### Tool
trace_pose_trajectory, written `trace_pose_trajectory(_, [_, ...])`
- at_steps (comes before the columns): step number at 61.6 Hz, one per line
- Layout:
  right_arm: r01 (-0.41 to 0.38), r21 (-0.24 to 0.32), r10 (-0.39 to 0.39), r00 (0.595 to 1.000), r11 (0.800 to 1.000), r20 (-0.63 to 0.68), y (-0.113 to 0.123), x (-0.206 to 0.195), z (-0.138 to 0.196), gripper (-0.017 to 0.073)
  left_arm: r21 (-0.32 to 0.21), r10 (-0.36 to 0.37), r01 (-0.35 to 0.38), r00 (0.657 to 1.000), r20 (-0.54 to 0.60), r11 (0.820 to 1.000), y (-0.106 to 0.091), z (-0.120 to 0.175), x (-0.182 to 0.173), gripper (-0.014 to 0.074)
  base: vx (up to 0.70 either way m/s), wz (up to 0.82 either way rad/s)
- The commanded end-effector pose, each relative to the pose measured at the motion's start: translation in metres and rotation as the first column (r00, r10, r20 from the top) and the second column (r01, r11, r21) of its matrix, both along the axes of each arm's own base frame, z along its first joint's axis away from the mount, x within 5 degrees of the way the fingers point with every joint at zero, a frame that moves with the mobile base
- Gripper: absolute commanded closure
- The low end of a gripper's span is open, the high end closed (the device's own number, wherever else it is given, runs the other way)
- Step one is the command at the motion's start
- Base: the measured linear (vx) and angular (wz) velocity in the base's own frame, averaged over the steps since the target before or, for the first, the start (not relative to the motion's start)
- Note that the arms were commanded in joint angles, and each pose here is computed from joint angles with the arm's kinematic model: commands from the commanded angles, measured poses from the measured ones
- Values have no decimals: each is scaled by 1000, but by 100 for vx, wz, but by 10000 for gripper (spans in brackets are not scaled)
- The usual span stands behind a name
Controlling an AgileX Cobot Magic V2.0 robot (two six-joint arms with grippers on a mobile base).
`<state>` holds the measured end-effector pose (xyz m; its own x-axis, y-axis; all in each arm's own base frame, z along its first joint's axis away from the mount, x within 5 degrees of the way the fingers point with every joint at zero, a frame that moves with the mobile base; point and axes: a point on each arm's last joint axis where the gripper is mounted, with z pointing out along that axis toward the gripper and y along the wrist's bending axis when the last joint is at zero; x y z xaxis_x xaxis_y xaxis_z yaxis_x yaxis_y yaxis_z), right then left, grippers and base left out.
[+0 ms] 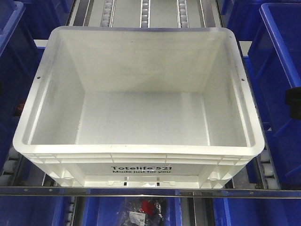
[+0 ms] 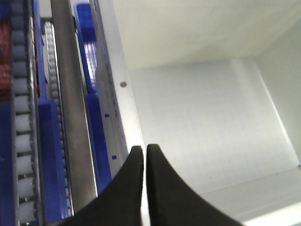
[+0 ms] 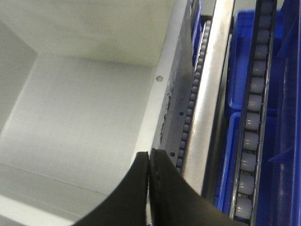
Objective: Move bin from left to right shelf
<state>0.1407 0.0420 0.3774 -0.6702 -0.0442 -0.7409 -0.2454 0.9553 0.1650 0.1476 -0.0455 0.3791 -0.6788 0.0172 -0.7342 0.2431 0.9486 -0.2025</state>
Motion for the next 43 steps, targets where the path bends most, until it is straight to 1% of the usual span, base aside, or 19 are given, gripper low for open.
trace_pose_trajectory(1, [8, 22, -9, 997, 1000, 73, 1, 8, 12, 566, -43, 3, -1, 999, 48, 999, -4, 10, 8, 601, 0, 0])
trace_pose_trajectory(9, [10, 15, -11, 998, 1000, 65, 1, 11, 10, 566, -39, 6, -4, 999, 49, 999, -4, 9, 11, 601, 0, 0])
trace_pose_trajectory(17, [15, 26, -18, 995, 1000, 102, 1, 13, 13, 563, -39, 10, -7, 997, 77, 999, -4, 11, 13, 598, 0, 0])
trace_pose_trajectory(20, [15, 28, -18, 995, 999, 102, 2, 13, 13, 552, -28, 1, 1, 997, 82, 1000, -4, 11, 13, 590, 0, 0])
trace_pose_trajectory(25, [14, 29, -17, 995, 999, 101, 2, 13, 13, 511, 11, -33, 32, 995, 97, 999, -4, 11, 13, 554, 0, 0])
trace_pose_trajectory(31, [14, 28, -17, 995, 1000, 99, 2, 13, 13, 421, 33, -53, 50, 993, 104, 998, -4, 11, 12, 479, 0, 0])
trace_pose_trajectory(34, [14, 28, -16, 995, 1000, 96, 2, 13, 13, 352, 34, -54, 51, 993, 104, 998, -4, 11, 12, 424, 0, 0])
trace_pose_trajectory(39, [14, 28, -16, 995, 1000, 96, 2, 13, 13, 208, 34, -54, 51, 993, 104, 998, -4, 11, 12, 316, 0, 0])
trace_pose_trajectory(43, [14, 27, -16, 995, 1000, 95, 2, 13, 13, 67, 34, -54, 51, 993, 104, 998, -4, 11, 12, 219, 0, 0])
